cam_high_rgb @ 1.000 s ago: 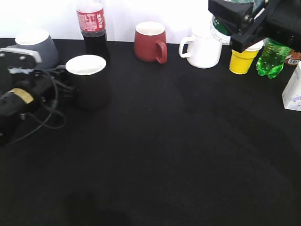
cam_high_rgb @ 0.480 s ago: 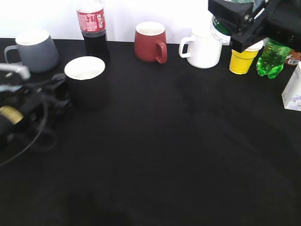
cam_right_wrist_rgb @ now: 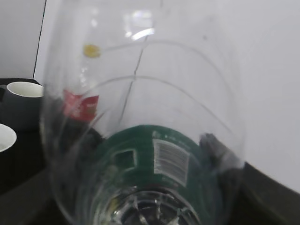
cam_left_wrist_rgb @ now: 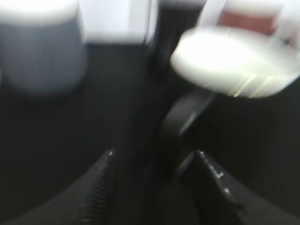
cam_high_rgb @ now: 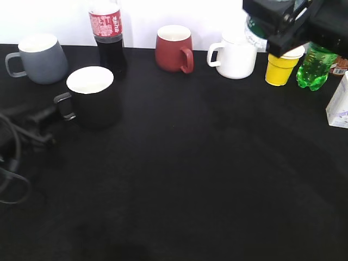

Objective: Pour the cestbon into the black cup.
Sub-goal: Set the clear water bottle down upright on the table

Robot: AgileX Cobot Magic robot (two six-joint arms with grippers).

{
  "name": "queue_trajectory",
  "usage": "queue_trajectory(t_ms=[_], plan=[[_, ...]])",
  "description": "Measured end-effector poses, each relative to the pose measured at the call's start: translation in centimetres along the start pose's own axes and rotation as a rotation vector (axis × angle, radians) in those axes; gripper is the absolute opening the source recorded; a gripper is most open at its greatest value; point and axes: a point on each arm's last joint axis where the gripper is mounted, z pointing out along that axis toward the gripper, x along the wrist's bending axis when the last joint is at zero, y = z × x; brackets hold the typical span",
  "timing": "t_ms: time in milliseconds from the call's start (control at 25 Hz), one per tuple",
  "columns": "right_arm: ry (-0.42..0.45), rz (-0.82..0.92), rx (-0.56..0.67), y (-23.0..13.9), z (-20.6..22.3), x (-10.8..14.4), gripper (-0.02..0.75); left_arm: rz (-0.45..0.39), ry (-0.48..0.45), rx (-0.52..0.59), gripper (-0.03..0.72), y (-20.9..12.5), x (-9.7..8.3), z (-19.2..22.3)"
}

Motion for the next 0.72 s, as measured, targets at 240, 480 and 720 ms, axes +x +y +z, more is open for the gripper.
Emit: queue_trajectory(t_ms=[240,480,720], plan=[[-0.225,0.262,0.306,-7.0,0.8,-1.4,0.501,0.158,-0.170,-0.113,0.395,6.1,-2.6,-3.7],[-0.190,0.338,0.385,-15.1,1.7,0.3,0.501,0.173,-0.166,-0.113,0.395,6.5,-2.7,-4.2],[-0.203,0.330,0.571,-14.4,0.8,0.0,0.660,0.175,-0.169,-0.111,0.395,6.5,-2.7,-4.2]])
